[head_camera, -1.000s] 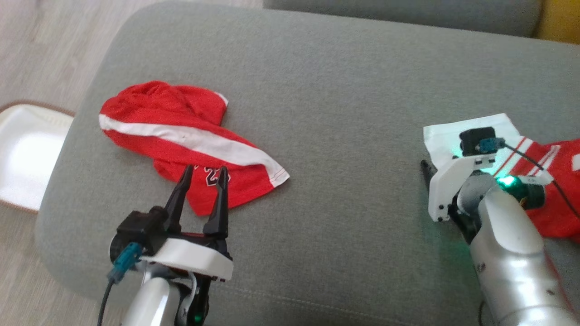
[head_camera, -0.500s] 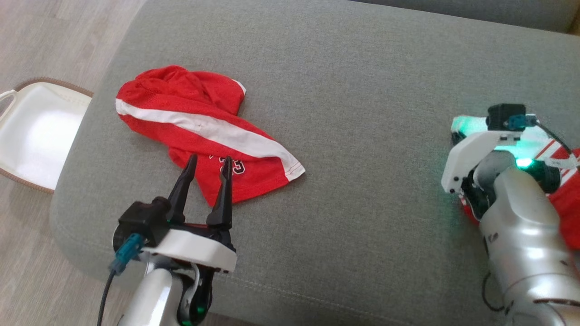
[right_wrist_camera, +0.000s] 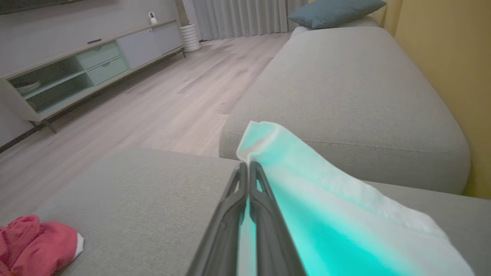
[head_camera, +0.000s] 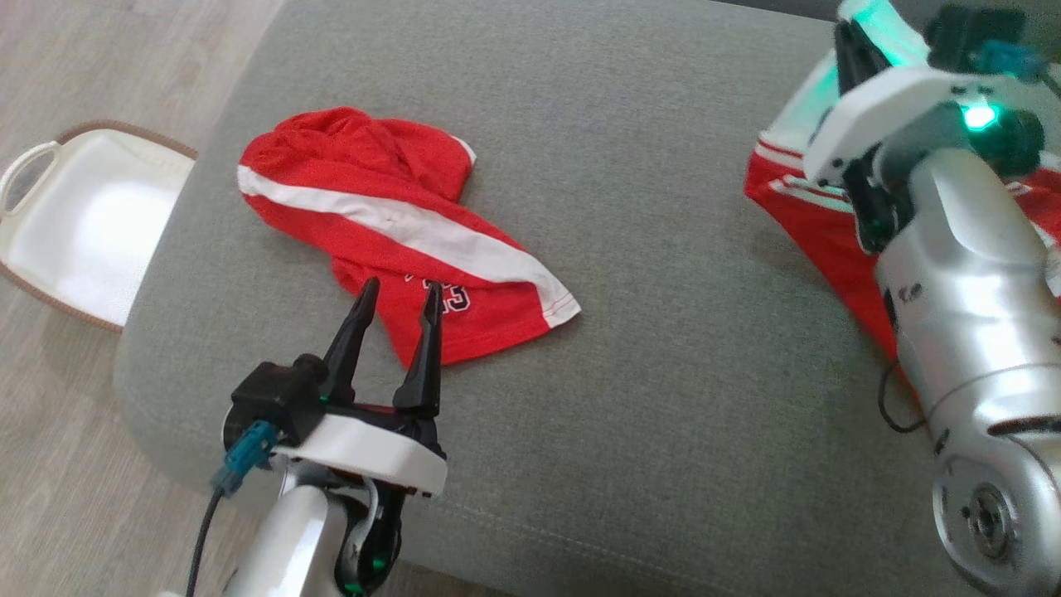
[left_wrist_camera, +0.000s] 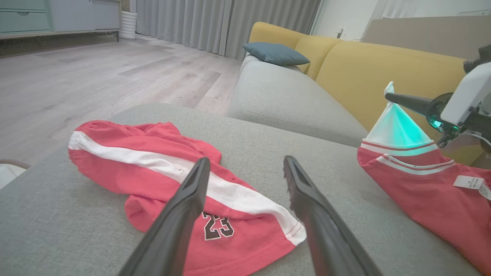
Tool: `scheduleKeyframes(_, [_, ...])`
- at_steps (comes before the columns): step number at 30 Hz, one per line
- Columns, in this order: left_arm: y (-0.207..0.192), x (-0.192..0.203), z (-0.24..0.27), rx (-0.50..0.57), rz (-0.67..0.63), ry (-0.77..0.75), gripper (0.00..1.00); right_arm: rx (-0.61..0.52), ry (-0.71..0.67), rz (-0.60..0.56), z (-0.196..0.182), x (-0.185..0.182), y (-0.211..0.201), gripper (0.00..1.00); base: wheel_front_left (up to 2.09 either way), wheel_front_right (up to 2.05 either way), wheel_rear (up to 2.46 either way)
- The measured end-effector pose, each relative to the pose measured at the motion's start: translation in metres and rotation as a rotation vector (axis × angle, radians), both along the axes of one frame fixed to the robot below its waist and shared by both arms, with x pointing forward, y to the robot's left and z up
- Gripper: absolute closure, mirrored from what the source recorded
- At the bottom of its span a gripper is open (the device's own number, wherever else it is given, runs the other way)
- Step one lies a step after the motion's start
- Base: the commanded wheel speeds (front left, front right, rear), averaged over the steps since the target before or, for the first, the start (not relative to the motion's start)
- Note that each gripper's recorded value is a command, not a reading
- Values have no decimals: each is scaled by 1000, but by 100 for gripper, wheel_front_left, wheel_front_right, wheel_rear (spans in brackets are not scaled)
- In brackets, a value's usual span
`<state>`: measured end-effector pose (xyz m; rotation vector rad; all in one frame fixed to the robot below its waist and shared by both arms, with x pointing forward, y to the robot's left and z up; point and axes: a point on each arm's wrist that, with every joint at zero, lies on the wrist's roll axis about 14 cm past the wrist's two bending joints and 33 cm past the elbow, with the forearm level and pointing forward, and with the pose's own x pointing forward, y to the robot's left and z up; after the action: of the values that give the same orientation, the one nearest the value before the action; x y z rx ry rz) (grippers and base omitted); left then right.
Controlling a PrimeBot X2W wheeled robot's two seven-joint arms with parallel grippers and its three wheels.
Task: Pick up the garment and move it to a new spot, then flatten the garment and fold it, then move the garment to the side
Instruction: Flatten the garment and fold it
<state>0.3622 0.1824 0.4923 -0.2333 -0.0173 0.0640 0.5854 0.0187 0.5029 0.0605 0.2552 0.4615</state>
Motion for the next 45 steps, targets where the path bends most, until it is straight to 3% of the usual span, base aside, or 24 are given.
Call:
scheduleKeyframes(1, [1,-1,0,1,5,-1,0,1,1,18,2,0,7,100,0,0,0])
scheduleKeyframes(2, [3,-2,0,2,9,0,0,0,5,35,3,-2,13,87,0,0,0])
scheduleKeyframes(3, [4,-3,0,3,12,1,0,-9,8,55,2,-4,19,0,0,0,0])
scheduleKeyframes(11, [-6,4,0,-4,-16,-3,0,-32,34,128,3,-20,29,0,0,0,0])
scheduleKeyframes(17, [-24,16,7,-16,-74,-29,0,-46,45,85,3,-28,-2,0,0,0,0])
scheduleKeyframes(25, [-50,25,28,-23,-151,-100,0,-20,-146,-18,45,-37,-60,0,0,0,0])
scheduleKeyframes(35, [-76,14,42,-36,-221,-141,0,21,-270,-182,40,-102,-142,0,0,0,0])
scheduleKeyframes(40, [-90,10,44,-41,-260,-147,0,70,-303,-322,26,-151,-179,0,0,0,0])
scheduleKeyframes(45, [-102,9,43,-47,-306,-144,0,44,-283,-395,1,-201,-195,0,0,0,0])
